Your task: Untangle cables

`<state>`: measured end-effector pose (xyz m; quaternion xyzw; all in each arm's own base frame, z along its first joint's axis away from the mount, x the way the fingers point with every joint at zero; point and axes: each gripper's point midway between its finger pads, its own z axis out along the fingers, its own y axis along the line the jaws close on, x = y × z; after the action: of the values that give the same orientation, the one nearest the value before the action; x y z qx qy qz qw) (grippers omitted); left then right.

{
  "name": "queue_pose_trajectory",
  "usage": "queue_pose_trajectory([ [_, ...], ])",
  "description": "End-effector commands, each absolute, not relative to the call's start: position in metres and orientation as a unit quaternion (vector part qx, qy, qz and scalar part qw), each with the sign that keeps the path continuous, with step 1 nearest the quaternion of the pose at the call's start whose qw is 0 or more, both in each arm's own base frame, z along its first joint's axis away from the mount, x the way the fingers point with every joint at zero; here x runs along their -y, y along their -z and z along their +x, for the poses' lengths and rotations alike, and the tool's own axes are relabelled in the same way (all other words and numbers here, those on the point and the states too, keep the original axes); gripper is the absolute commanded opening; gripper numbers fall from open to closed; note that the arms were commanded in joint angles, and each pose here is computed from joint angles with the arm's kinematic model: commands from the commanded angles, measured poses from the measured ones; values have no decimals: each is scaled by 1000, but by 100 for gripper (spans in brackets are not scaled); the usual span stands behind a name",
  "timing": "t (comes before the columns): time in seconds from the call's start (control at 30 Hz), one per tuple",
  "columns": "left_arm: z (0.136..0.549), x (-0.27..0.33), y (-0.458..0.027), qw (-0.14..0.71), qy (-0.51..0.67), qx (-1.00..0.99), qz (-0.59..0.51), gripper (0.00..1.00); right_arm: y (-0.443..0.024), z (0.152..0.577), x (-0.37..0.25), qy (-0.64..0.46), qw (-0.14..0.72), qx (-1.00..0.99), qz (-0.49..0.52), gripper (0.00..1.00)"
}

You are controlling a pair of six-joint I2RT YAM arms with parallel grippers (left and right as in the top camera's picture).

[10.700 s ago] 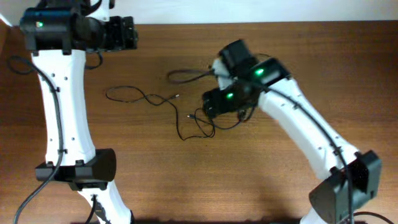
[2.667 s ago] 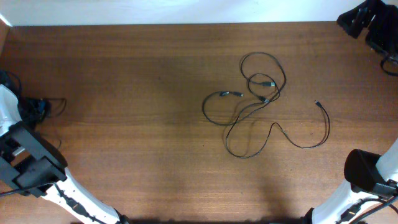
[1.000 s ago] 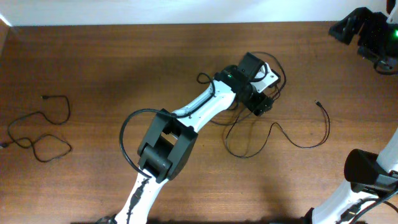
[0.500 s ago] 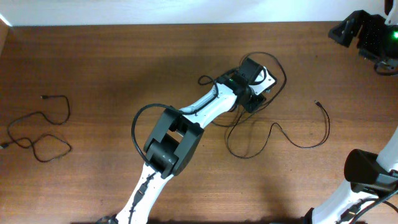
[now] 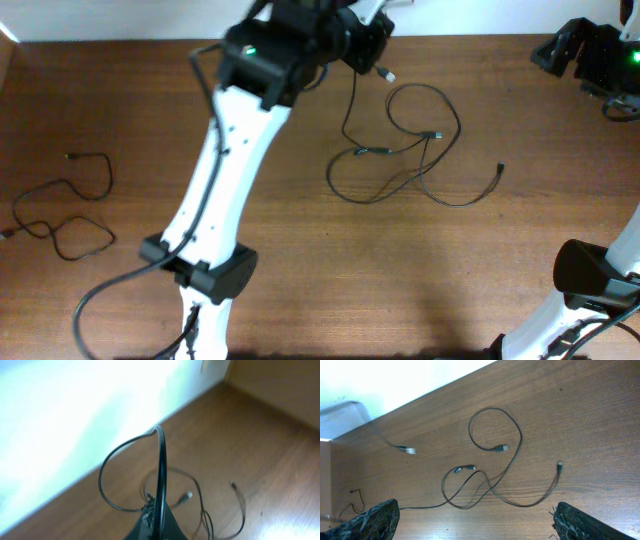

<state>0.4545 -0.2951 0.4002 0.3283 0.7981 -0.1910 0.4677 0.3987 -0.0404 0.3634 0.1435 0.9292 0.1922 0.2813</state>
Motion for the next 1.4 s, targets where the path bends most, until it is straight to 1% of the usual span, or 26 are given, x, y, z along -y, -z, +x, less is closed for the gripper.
queue_pose_trajectory([
  [0.0,428,269,-478,547,194,-753,312,0,-355,397,39,-189,266,-935,140,99],
  [0.07,414,247,-525,602,183,-721,292,0,-344,396,39,-191,247,-939,145,99],
  [0.1,410,217,-555,642,147,-708,254,0,-336,396,39,-193,233,-941,149,99],
  [0.2,399,180,-586,677,123,-691,221,0,-325,395,39,-195,214,-945,154,100],
  [0.23,391,157,-602,695,109,-681,203,0,-320,395,39,-196,207,-946,156,99],
  [0.3,382,124,-619,715,84,-671,177,0,-314,395,39,-197,198,-947,158,99],
  [0.37,377,90,-630,728,55,-667,148,0,-314,395,39,-198,197,-947,158,99],
  [0.43,381,59,-639,742,19,-658,126,0,-314,395,38,-199,197,-947,158,99],
  [0.53,400,26,-640,749,-31,-652,111,0,-314,394,38,-199,196,-947,159,99],
  [0.63,411,15,-639,751,-44,-651,102,0,-313,394,38,-199,195,-947,159,99],
  [0.7,409,10,-660,778,-56,-619,91,0,-313,394,38,-199,195,-947,159,99],
  [0.73,408,11,-662,780,-55,-616,92,0,-313,394,38,-199,195,-947,159,99],
  [0.8,414,22,-637,750,-28,-650,117,0,-313,394,38,-199,195,-947,159,99],
  [0.83,423,28,-604,708,-7,-693,131,0,-313,394,38,-199,195,-947,159,100],
  [0.9,442,33,-537,620,33,-775,116,0,-313,394,38,-199,195,-947,159,99],
  [0.97,453,34,-473,527,65,-844,79,0,-313,394,38,-199,195,-947,158,99],
  [1.03,455,17,-399,405,60,-912,-18,0,-313,394,39,-197,196,-948,157,100],
  [1.07,451,15,-367,348,56,-935,-33,0,-313,394,39,-197,196,-948,155,99],
  [1.1,449,14,-347,311,54,-948,-35,0,-313,394,39,-197,196,-948,155,99],
  [1.13,445,8,-314,250,38,-965,-61,0,-313,394,39,-197,196,-948,155,99],
  [1.2,455,4,-266,187,25,-979,-83,0,-313,393,38,-197,194,-948,156,99],
  [1.23,453,3,-242,147,21,-985,-86,0,-313,393,38,-195,196,-950,147,100],
  [1.37,434,1,-208,81,-21,-993,-85,0,-313,394,39,-195,198,-950,146,99],
])
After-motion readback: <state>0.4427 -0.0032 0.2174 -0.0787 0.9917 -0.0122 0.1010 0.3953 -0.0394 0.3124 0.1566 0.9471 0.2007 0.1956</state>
